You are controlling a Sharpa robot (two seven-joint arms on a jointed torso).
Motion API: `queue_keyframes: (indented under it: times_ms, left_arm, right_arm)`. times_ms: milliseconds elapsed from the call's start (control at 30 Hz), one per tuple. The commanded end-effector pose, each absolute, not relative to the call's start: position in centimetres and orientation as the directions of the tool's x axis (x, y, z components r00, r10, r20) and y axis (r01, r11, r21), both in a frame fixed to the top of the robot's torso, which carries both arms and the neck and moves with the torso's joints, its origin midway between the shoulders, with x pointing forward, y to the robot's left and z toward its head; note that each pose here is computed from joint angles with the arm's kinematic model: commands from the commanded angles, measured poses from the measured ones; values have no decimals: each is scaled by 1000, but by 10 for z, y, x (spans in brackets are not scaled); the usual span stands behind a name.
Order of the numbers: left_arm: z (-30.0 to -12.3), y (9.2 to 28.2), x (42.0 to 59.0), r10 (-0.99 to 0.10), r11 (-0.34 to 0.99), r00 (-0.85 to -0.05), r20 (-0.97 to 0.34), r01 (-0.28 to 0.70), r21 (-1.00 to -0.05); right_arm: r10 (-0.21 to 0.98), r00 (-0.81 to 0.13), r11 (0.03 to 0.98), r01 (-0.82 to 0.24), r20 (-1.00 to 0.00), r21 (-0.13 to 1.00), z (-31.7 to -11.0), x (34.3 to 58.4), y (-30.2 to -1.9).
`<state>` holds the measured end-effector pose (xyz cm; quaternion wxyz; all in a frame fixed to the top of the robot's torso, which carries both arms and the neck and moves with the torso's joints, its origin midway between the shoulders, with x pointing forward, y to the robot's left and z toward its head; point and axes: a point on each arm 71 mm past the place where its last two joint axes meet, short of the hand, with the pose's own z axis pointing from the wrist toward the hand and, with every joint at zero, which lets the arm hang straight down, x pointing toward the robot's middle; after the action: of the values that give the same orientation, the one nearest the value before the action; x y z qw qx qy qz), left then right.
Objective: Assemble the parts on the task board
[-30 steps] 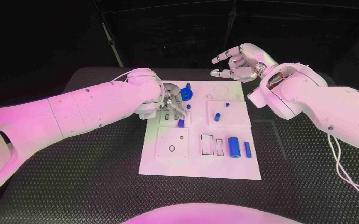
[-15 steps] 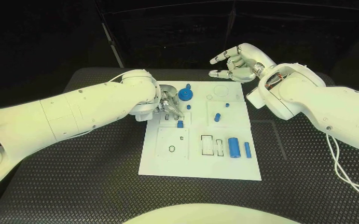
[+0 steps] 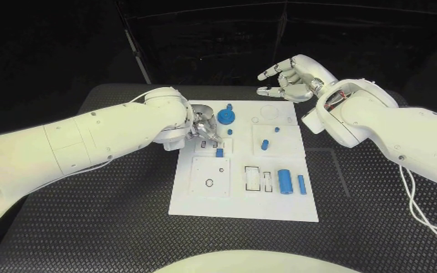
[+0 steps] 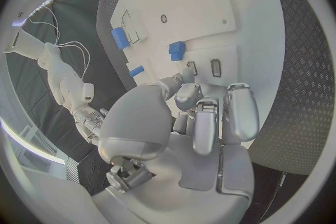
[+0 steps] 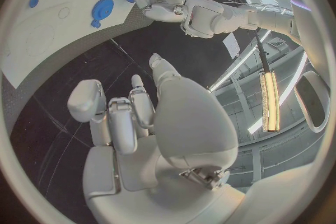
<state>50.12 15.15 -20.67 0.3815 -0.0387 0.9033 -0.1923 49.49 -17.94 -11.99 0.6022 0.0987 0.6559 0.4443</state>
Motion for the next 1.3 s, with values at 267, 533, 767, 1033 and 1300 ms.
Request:
queue_keyframes:
  times_ms: [267,533,767,1033,1300]
  left_arm:
    - [-201,178,497,-369,876,-658,-656,-9,-483]
    - [-196,211,492,-514,809,-585,-627,-87,-581]
    - [-194,233,485,-660,690,-523,-540,-138,-710]
    - [-188,250,481,-819,475,-432,-376,-146,-868]
    - [-184,253,480,-880,344,-389,-274,-124,-931]
  right_arm:
    - [473,-281,647,-533,-835,546,-121,484,-156]
    - [194,-250,665,-678,-949,314,-145,457,-120]
    - [15,-191,626,-764,-982,158,-170,439,-89]
    - [-137,-136,583,-812,-981,31,-196,429,-64]
    - [-181,-70,556,-830,-981,-43,-204,429,-47]
